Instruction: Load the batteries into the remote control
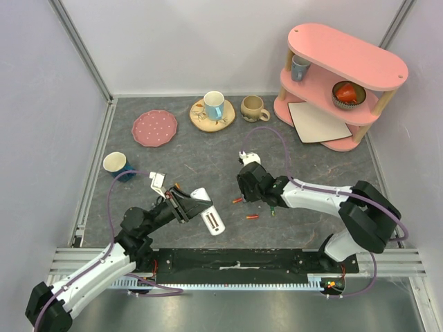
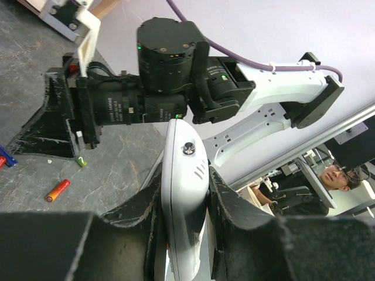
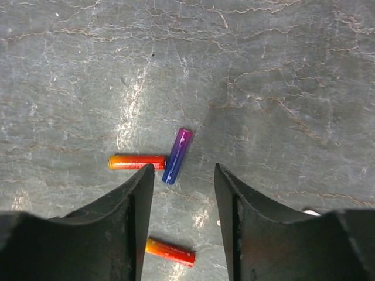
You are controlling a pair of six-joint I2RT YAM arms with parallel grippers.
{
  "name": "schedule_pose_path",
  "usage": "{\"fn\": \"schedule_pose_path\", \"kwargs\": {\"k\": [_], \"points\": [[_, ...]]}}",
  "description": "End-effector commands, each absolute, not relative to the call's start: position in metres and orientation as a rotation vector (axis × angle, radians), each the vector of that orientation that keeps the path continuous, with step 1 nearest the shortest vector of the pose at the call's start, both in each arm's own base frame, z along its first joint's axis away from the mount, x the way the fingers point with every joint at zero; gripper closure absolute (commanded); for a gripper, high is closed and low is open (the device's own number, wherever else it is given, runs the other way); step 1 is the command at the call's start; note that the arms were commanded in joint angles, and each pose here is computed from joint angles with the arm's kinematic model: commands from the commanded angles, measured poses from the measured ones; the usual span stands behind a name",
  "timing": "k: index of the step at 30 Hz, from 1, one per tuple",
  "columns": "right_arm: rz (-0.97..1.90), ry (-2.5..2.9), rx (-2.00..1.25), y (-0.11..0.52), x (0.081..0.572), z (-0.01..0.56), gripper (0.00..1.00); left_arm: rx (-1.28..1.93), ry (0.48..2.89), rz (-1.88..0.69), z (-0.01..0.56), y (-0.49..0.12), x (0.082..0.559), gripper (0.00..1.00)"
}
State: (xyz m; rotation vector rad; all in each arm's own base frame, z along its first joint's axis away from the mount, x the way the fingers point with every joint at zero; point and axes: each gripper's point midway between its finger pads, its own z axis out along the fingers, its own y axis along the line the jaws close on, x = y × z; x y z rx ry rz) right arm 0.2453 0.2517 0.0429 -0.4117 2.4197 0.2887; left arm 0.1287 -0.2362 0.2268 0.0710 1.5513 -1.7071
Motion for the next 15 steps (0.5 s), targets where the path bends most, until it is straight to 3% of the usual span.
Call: {"fn": "schedule_pose_path", "kwargs": {"k": [1,15], "points": [[0.317,2.383,-0.342,0.27,0.264,0.053,0.5,0.096,1.631,-1.667,0.185,-0.234,0.124,0.98],[0.233,2.445,-0.292,0.262,0.273,0.029,0.6,0.077,1.638,-1.623,0.186,-0.231,0.13,0.98]]}}
